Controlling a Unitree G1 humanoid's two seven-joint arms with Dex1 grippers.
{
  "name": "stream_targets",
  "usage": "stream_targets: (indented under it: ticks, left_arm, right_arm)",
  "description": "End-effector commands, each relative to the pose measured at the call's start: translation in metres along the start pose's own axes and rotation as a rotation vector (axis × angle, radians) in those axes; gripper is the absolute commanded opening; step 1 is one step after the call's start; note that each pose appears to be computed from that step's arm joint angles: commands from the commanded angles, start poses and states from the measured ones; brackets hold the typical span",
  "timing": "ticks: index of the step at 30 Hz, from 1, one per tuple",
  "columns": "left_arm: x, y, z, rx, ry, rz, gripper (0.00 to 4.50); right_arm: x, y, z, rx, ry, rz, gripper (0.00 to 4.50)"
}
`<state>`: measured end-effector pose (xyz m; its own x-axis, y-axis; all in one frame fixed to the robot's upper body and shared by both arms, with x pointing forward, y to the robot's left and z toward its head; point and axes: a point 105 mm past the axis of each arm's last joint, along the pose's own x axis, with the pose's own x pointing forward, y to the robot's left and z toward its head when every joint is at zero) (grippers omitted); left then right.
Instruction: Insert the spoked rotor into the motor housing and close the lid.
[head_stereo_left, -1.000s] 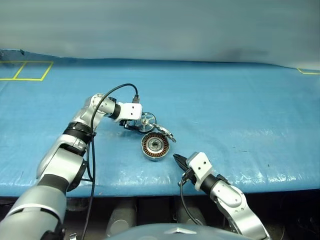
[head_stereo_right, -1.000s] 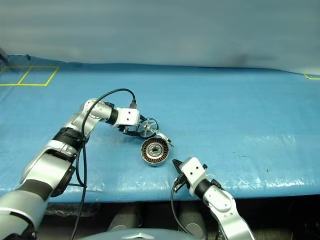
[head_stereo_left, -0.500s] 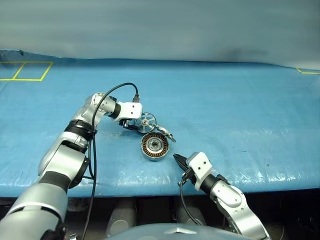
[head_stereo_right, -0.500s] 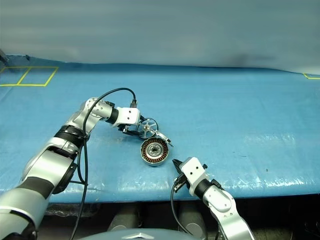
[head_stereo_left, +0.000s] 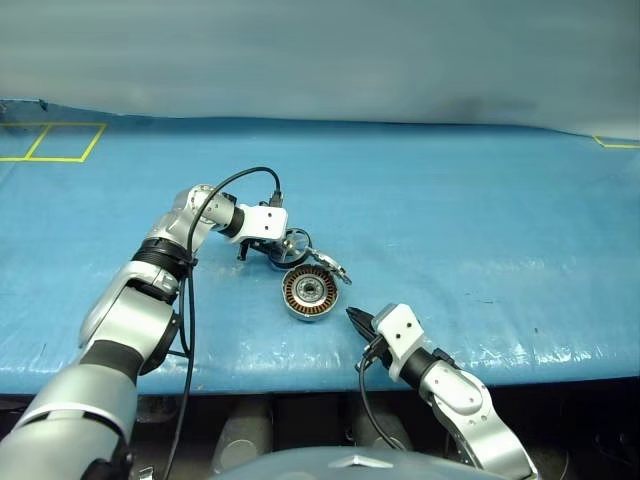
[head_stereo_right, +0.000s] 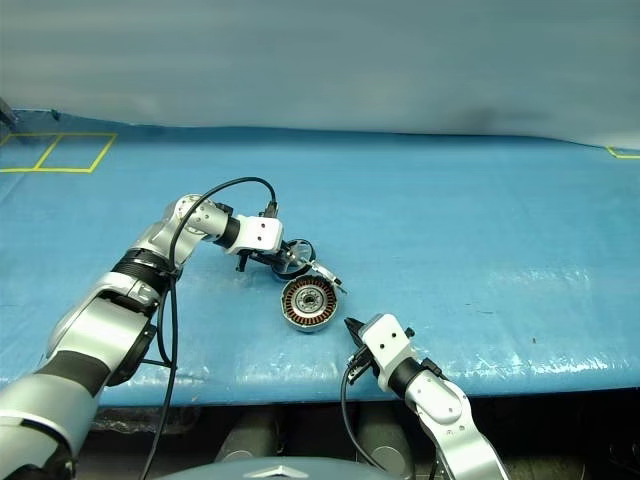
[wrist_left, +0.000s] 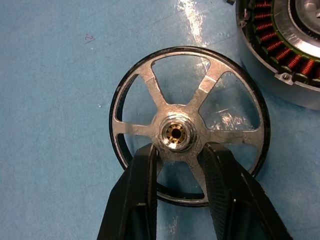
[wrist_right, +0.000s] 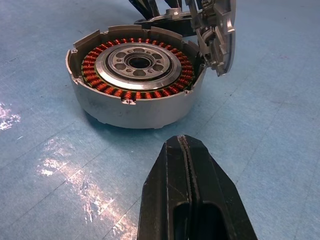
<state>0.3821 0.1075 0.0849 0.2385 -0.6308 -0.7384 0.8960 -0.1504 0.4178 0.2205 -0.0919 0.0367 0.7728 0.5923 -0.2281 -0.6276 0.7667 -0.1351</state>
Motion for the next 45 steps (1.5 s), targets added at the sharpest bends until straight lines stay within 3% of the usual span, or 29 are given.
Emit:
stream_targets:
  ticks: [1, 15, 25, 33, 45]
  left_arm:
    - [-0.002, 0.002, 0.0, 0.02, 0.014, -0.006, 1.0]
    - [-0.003, 0.002, -0.004, 0.01, 0.016, 0.017, 1.0]
    - [-0.042, 0.017, -0.011, 0.012, 0.025, 0.119, 1.0]
    - [-0.073, -0.015, -0.008, -0.018, -0.018, 0.074, 1.0]
    - [-0.075, -0.05, 0.035, -0.086, -0.191, 0.028, 1.0]
  right_arm:
    - [0.0, -0.002, 0.007, -0.009, -0.024, -0.009, 0.0]
    - [0.0, -0.001, 0.006, -0.007, -0.02, -0.008, 0.0]
    - [-0.001, -0.001, 0.006, -0.007, -0.016, -0.005, 0.0]
    - [-0.001, -0.004, 0.006, -0.008, -0.014, 0.0, 0.0]
    - [-0.005, -0.005, 0.017, 0.056, -0.105, 0.04, 0.0]
